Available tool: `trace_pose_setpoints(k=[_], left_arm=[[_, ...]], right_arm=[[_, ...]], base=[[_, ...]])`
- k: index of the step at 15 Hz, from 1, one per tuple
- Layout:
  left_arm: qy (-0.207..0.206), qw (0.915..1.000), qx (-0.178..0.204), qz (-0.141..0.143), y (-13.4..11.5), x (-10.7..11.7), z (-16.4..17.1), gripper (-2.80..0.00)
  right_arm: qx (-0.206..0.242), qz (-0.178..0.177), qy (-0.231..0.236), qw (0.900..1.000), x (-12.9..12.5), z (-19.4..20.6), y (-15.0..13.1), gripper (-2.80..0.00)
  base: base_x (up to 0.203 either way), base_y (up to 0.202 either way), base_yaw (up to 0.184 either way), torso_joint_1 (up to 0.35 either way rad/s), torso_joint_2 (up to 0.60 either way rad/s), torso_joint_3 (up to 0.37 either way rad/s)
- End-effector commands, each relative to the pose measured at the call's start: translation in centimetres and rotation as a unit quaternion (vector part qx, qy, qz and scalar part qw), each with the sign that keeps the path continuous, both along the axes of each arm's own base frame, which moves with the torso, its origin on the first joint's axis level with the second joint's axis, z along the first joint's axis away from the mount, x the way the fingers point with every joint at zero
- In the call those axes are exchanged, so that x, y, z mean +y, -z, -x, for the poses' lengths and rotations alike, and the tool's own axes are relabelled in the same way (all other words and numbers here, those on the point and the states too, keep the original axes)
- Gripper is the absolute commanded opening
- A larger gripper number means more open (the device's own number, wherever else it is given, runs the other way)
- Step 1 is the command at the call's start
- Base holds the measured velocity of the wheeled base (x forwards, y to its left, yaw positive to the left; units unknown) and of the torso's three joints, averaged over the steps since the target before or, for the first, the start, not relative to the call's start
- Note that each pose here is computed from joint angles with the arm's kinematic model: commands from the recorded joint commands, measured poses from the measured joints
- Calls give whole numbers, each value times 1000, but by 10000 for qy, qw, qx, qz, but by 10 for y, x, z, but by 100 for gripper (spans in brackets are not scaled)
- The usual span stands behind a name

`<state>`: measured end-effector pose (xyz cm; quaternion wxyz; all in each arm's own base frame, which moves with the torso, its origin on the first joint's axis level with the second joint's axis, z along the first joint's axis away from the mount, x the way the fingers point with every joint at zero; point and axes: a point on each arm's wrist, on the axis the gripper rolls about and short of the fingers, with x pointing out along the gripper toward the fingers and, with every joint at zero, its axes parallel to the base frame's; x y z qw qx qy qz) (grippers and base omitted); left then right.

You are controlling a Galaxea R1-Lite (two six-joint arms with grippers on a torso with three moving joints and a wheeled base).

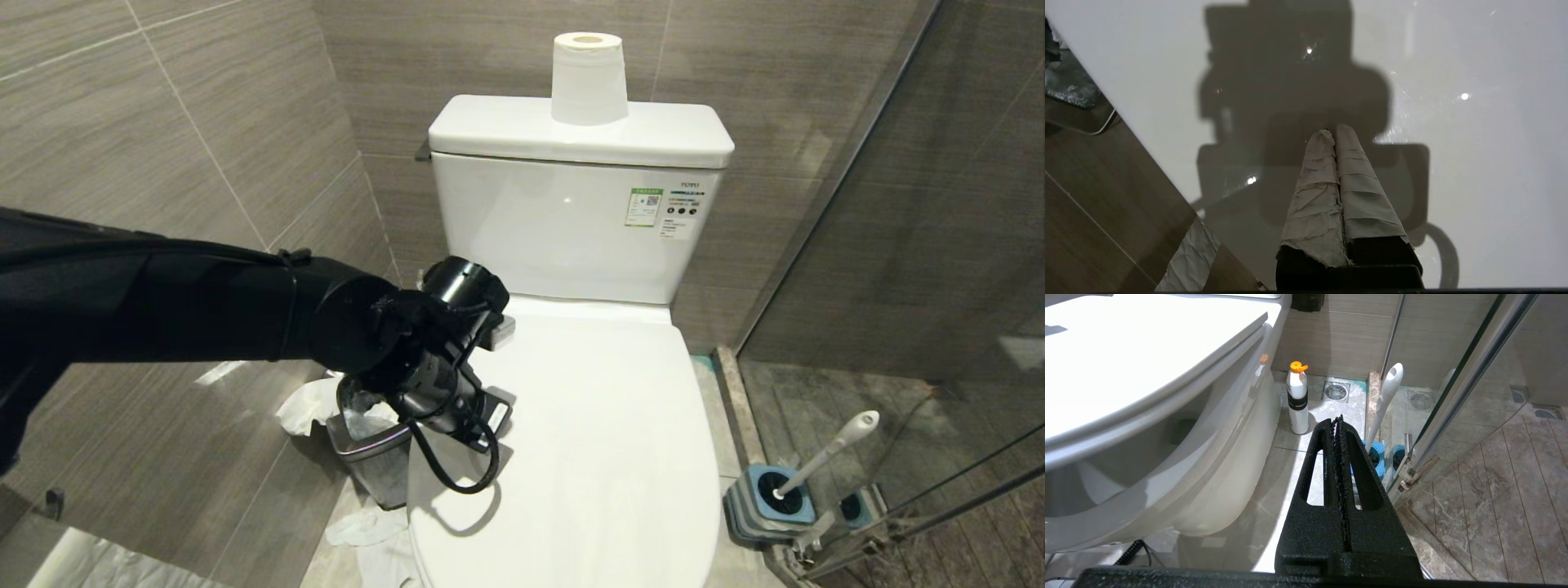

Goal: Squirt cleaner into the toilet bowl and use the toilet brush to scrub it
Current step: Close the toilet lid

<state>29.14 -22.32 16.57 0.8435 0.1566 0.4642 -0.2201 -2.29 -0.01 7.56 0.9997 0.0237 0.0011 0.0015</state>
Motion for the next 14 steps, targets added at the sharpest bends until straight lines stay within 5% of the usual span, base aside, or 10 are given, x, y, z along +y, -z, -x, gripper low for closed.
trace_pose_setpoints(k=[1,4,14], left_arm=[[-157,9998,-13,-106,13,-5,-7,-280],[-281,9992,-192,-194,23,-10,-15,-280],[-807,9965,200,-133,56,-31,-11,-280]], right_arm=[[6,2,-8,10000,0,0,0,-280],[2,-1,-3,10000,0,0,0,-280],[5,-1,0,10000,0,0,0,-280]], base=[[0,0,0,0,0,0],[0,0,0,0,0,0],[0,0,0,0,0,0]])
